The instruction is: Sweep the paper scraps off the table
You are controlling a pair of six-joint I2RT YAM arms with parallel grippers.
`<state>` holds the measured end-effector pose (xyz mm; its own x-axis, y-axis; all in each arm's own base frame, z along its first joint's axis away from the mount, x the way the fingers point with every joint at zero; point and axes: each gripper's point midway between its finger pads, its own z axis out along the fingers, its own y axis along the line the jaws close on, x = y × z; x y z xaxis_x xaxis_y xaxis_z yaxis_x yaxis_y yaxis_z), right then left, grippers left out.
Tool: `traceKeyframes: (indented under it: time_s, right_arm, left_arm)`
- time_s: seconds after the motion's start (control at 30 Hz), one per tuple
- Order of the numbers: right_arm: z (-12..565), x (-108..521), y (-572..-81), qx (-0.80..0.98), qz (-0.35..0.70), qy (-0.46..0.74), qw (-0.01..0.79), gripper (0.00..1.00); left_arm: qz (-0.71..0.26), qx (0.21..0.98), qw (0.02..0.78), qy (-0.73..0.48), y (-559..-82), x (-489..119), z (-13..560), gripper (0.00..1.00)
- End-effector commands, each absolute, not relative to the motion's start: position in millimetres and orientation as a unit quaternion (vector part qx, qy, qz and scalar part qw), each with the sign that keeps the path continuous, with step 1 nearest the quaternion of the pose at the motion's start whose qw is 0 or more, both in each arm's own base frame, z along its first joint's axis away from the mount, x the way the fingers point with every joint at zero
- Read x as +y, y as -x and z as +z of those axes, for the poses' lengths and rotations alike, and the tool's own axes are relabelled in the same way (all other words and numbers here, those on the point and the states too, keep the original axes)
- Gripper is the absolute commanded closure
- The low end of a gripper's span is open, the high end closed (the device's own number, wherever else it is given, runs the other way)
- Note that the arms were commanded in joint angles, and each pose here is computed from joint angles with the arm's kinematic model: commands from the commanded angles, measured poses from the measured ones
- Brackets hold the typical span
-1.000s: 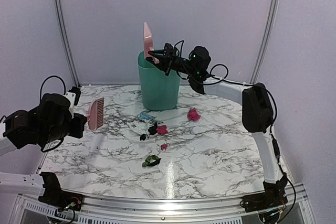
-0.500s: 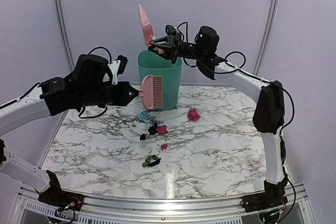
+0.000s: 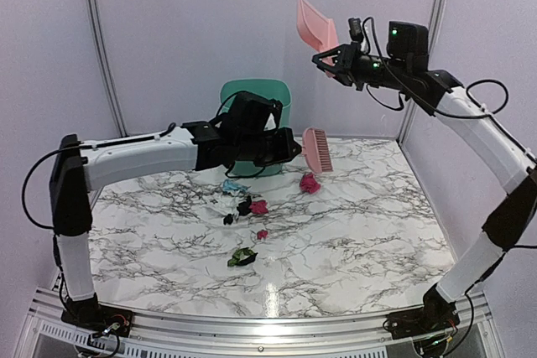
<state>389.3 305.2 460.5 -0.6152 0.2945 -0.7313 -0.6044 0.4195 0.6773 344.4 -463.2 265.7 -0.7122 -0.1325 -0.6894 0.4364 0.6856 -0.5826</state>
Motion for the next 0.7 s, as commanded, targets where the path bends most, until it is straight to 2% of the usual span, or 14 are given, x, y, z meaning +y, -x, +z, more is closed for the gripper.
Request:
traceKeyframes:
  time_s: [0.0,0.13,0.3,0.47,0.67]
  right_arm:
    - [391.0,227.6,-403.6,0.819,0.299,0.033,0.489,1.0]
    - [362.2,191.1,-387.4,0.835,0.234,-0.001,0.498,1.0]
    - [340.8,181.5,-368.7,0.843,0.228,0.0,0.487,1.0]
    - [319.3,170.4,-362.8,0.861,0.194,-0.001,0.47,1.0]
    - [293.4,160.1,-356.0,0.869,0.171,-0.007,0.464,1.0]
  left_arm:
    - [-0.41,0.841,0.352,-0.033,-379.0,-496.8,238.9,1.0]
    - [-0.426,0.845,0.324,0.021,-410.8,-516.4,206.5,1.0]
    - [-0.435,0.86,0.252,0.084,-441.0,-521.8,137.0,1.0]
    - [-0.427,0.871,0.227,0.093,-433.2,-511.6,114.4,1.0]
    - [-0.387,0.892,0.207,0.107,-404.9,-470.8,86.7,1.0]
